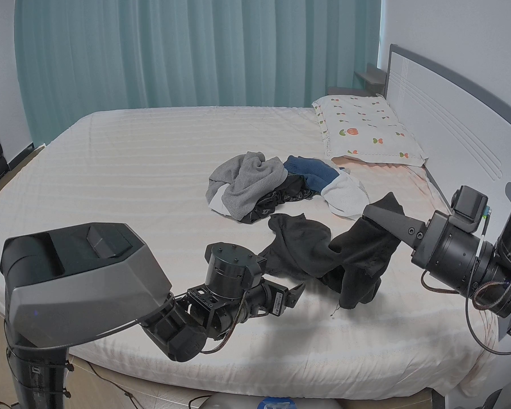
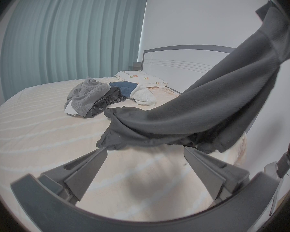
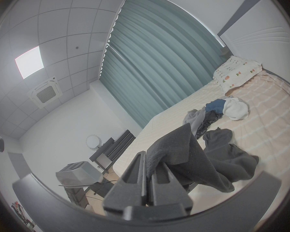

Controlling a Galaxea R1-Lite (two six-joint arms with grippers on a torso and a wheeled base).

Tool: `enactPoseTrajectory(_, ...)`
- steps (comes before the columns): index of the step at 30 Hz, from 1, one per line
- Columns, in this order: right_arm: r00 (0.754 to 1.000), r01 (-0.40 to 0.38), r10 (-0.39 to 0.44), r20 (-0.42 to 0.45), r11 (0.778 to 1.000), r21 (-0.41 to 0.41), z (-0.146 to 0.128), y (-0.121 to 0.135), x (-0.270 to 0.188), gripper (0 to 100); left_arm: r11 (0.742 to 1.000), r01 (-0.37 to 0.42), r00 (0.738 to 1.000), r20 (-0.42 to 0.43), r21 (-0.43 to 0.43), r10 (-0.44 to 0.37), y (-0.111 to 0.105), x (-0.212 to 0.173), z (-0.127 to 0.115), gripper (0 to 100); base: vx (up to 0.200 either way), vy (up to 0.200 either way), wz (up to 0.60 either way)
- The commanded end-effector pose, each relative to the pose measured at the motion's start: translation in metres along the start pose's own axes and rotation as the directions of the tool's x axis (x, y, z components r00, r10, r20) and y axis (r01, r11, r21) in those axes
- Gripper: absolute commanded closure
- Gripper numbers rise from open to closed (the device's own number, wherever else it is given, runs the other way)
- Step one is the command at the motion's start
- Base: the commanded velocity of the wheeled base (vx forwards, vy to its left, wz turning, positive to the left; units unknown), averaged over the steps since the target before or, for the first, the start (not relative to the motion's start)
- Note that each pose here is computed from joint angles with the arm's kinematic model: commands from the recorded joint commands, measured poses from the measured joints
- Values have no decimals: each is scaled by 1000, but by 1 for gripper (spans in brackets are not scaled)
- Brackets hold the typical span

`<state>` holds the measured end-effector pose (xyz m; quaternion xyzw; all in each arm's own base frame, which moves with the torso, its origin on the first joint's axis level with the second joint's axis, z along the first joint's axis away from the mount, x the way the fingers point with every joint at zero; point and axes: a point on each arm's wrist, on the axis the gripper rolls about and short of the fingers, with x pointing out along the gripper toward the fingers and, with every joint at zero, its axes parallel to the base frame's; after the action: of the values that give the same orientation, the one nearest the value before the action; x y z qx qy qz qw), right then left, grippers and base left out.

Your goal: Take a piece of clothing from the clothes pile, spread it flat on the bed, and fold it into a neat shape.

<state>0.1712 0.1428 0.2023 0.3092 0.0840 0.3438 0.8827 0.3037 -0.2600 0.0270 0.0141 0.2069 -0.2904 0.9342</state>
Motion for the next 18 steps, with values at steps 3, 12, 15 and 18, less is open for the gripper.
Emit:
enactPoseTrajectory(3,999,-36,36,25,999,-11,10,10,0,100,1000,4,1000,-8,-7,-4,5,13,-8,0,0,0,0)
enactPoseTrajectory(12,997,-79,79,26,997,-15,23,21,17,100,997,-8,1000,-13,-72,7,15,25,-20,0,0,0,0)
enactPoseTrajectory(15,994,-99,100,37,995,-17,31,27,18,100,995,-25,1000,2,-94,25,24,40,-26,0,0,0,0)
enactPoseTrajectory(18,993,-108,109,44,994,-19,34,29,19,100,994,-36,999,2,-100,36,30,49,-32,0,0,0,0)
